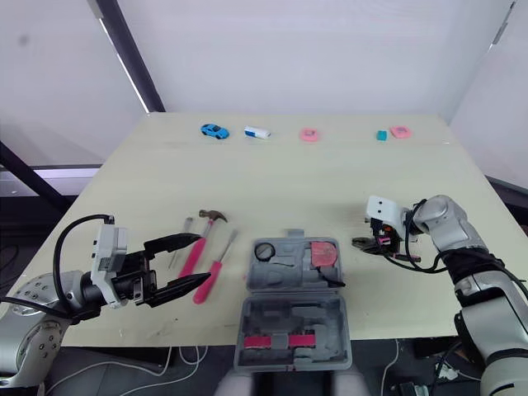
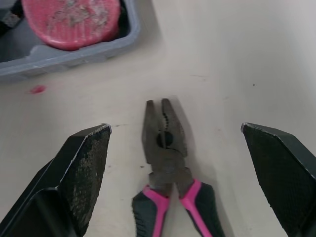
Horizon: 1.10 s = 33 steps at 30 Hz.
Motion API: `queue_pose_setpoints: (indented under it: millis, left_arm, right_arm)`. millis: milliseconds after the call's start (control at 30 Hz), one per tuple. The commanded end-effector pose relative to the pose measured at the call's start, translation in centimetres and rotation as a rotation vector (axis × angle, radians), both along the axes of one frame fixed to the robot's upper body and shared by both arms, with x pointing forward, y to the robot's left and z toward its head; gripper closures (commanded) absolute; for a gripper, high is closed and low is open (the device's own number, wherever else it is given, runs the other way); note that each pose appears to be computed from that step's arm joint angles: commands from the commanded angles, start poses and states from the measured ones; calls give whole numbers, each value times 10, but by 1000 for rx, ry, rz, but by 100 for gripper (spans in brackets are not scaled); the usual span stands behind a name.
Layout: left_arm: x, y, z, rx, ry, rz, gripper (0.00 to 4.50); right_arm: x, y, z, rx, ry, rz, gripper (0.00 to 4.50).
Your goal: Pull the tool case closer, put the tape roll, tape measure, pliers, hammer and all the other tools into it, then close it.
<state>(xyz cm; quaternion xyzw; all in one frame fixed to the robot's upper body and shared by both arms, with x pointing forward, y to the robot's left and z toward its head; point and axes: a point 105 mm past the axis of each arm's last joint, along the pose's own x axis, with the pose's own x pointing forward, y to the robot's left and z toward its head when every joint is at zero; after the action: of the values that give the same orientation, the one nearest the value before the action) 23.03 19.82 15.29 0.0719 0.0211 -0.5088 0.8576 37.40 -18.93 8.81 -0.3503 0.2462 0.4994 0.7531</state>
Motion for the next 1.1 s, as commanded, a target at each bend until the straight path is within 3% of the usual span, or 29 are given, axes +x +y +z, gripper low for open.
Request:
queue_pose_setpoints:
  millis: [33, 1100]
  left_arm:
    - [-2, -1, 7, 17, -41, -11, 0]
    - [-1, 2, 6, 39, -33, -27, 0]
  right_arm:
    - [2, 0, 5, 1, -19, 8, 6]
    - [15, 12, -8, -138, 51, 38, 6]
